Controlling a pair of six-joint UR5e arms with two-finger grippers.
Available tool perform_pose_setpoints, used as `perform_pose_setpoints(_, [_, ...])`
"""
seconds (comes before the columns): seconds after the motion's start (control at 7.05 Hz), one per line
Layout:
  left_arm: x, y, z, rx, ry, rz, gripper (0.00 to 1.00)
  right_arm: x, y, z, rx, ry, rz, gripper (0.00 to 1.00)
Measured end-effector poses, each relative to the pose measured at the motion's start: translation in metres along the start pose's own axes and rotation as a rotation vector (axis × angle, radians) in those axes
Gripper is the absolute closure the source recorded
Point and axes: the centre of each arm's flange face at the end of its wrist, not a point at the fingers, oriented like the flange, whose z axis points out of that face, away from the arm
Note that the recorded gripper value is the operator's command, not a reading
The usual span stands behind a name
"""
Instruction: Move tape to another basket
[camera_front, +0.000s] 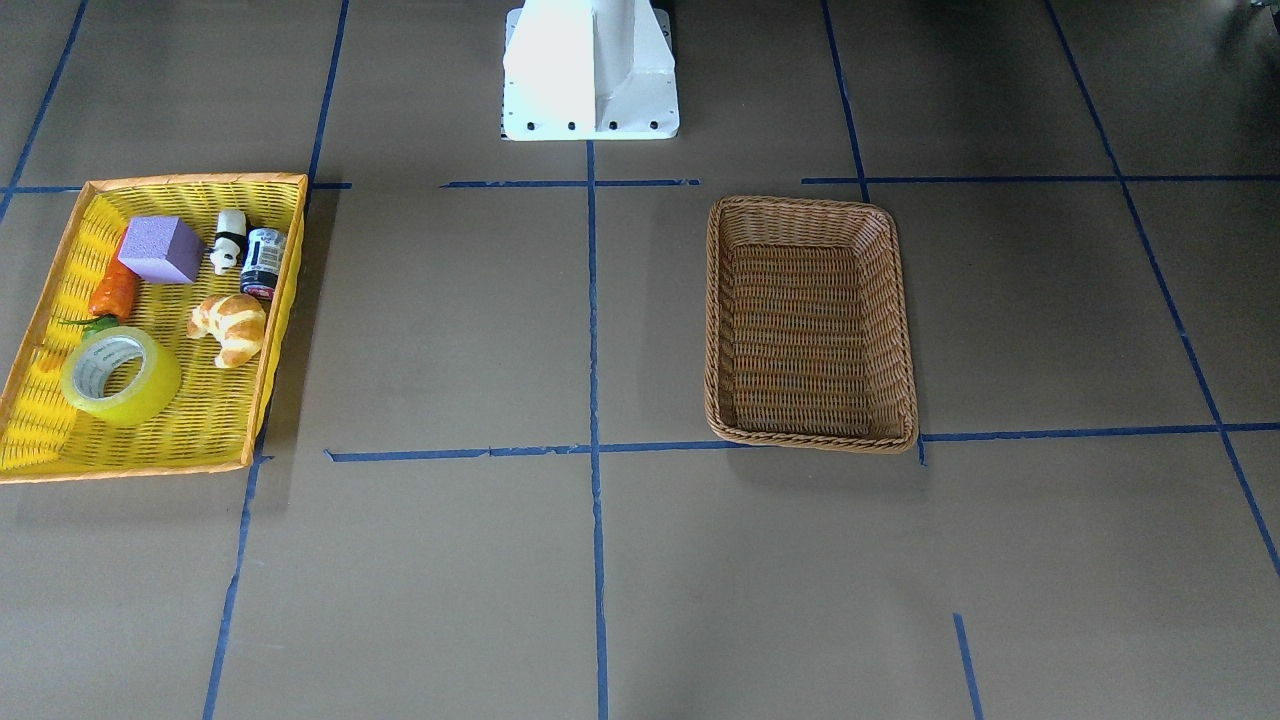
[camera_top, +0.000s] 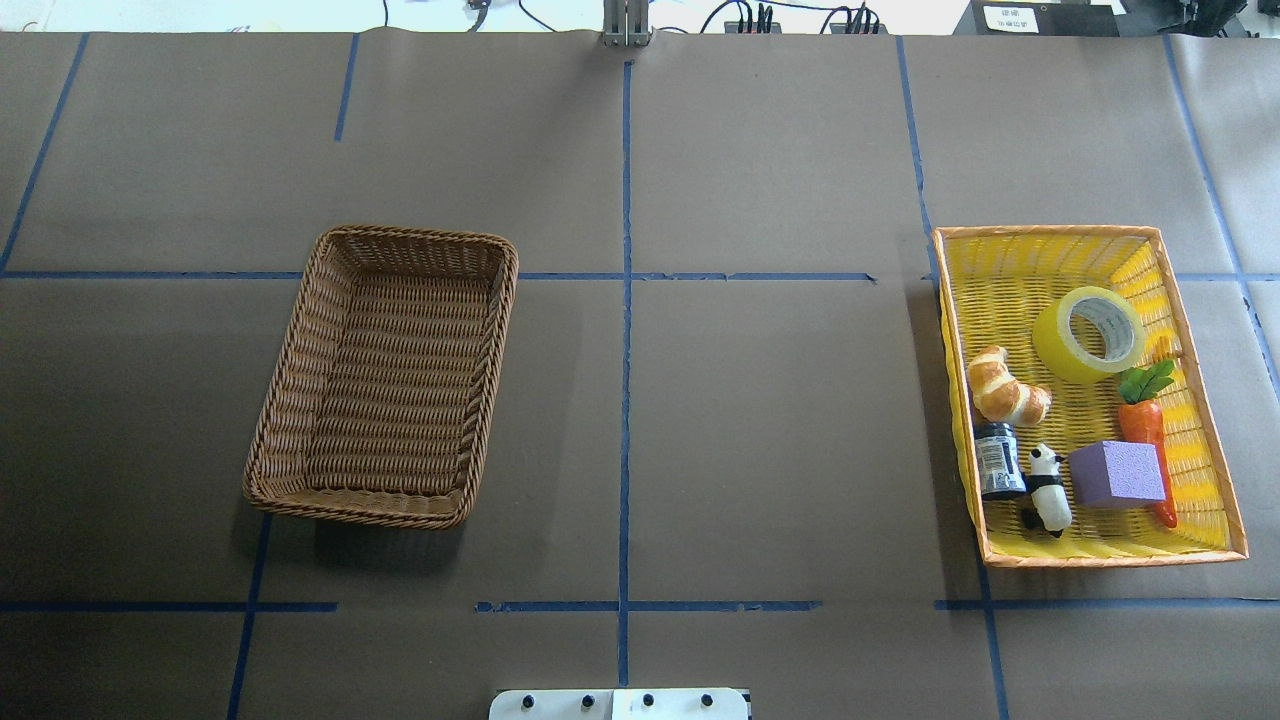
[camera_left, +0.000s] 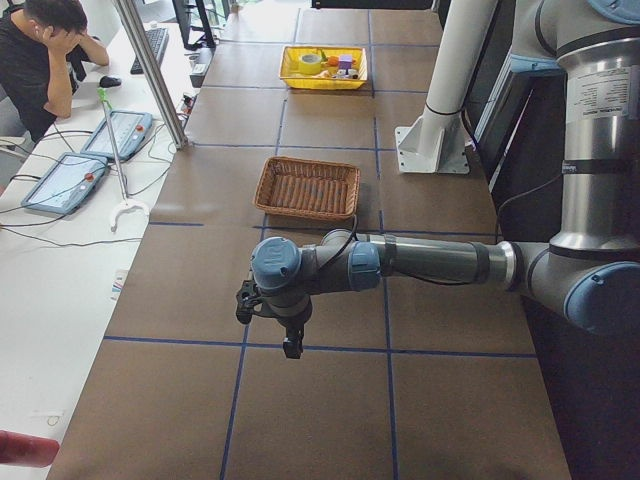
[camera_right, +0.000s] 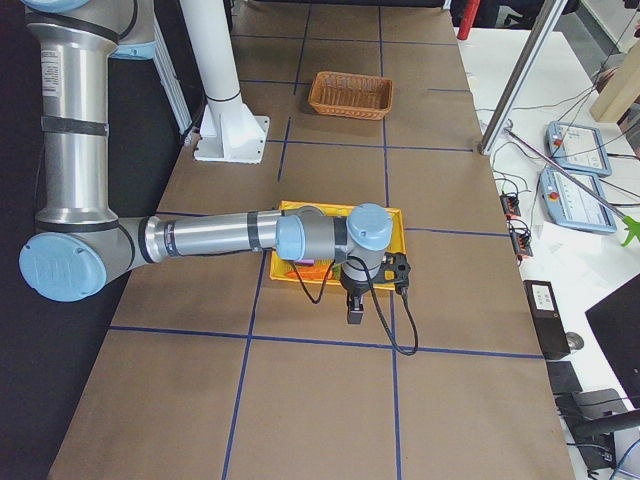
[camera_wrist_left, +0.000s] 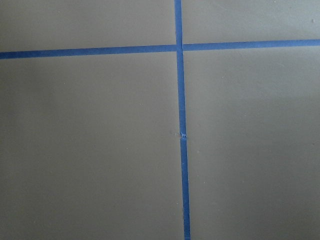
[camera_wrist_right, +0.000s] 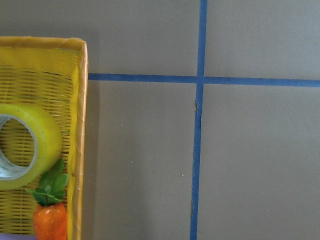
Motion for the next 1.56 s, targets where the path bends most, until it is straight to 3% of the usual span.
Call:
perform_pose_setpoints(0.43, [-0.002,0.005,0.004,0.037,0.000,0.046,0.00,-0.017,-0.003,0.007,0.009,-0.038,-0.050,0.00])
perform_pose_setpoints(1.14, [0.014,-0.006,0.010,0.062,0.036,0.106,0.00,-0.138,-0.056,0.068,-0.019,-0.057,-0.295,0.02])
perform_pose_setpoints(1.56, [0.023,-0.012,0.012,0.057,0.049,0.084,0.00,-0.145,-0.074,0.115,0.001,-0.055,-0.381,0.08])
